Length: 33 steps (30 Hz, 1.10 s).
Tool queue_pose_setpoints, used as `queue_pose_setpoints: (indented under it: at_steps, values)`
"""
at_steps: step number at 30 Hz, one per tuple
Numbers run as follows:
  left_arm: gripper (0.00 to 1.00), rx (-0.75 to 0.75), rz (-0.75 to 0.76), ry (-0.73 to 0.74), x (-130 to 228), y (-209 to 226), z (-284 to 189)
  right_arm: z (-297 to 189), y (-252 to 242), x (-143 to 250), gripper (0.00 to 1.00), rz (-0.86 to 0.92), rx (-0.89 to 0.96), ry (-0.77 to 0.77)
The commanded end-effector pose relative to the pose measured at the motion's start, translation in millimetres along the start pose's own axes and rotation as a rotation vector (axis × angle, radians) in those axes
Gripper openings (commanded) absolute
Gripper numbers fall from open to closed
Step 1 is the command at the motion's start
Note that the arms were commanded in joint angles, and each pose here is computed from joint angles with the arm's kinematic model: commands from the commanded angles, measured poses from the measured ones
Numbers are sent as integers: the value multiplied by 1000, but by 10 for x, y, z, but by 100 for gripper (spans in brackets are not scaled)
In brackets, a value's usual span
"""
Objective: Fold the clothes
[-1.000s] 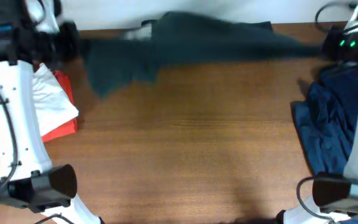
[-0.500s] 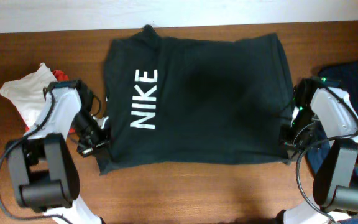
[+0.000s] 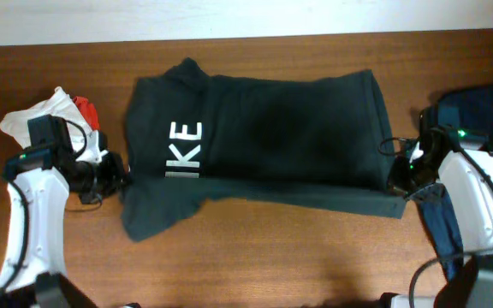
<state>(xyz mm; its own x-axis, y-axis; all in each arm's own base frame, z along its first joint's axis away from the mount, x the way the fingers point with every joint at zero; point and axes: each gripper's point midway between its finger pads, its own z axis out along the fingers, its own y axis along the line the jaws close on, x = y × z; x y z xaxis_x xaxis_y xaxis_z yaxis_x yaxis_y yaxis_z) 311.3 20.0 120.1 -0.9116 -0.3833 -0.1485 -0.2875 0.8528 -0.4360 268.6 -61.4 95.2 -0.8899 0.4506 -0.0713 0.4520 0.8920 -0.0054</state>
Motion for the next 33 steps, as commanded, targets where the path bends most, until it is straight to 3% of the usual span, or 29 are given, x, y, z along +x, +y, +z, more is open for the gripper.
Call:
queue_pose_setpoints:
  at_steps: [1,6,14,15,16,17,18,19,22,24,29,33]
  values:
    - [0,118,-3,24,-135,-152,280,105,122,-188,4,-38,-60,-35]
    - [0,142,109,-37,-499,-232,835,228,253,-665,4,-38,-98,-183]
    - [1,136,155,-118,-731,-228,930,434,333,-928,6,-38,-115,-236]
    - [5,130,154,-119,-734,-217,931,481,359,-973,22,-40,-124,-243]
    - [32,131,155,-119,-734,-221,930,511,374,-1004,51,-40,-129,-249]
    - [42,136,156,-119,-737,-229,925,524,373,-1007,56,-40,-128,-248]
    - [52,134,175,-124,-758,-248,887,526,367,-1002,57,-39,-125,-246]
    - [54,130,199,-130,-791,-286,811,531,364,-984,55,-39,-123,-238]
    - [54,140,272,-177,-877,-548,464,607,289,-693,37,-39,-95,-120]
    - [54,146,329,-109,-636,-755,510,726,246,-512,25,-38,-82,-67]
    - [54,-95,505,115,153,-828,987,1011,174,-204,24,-37,-69,-9]
    - [55,-235,631,210,638,-732,1225,1028,169,-185,24,-37,-68,-6]
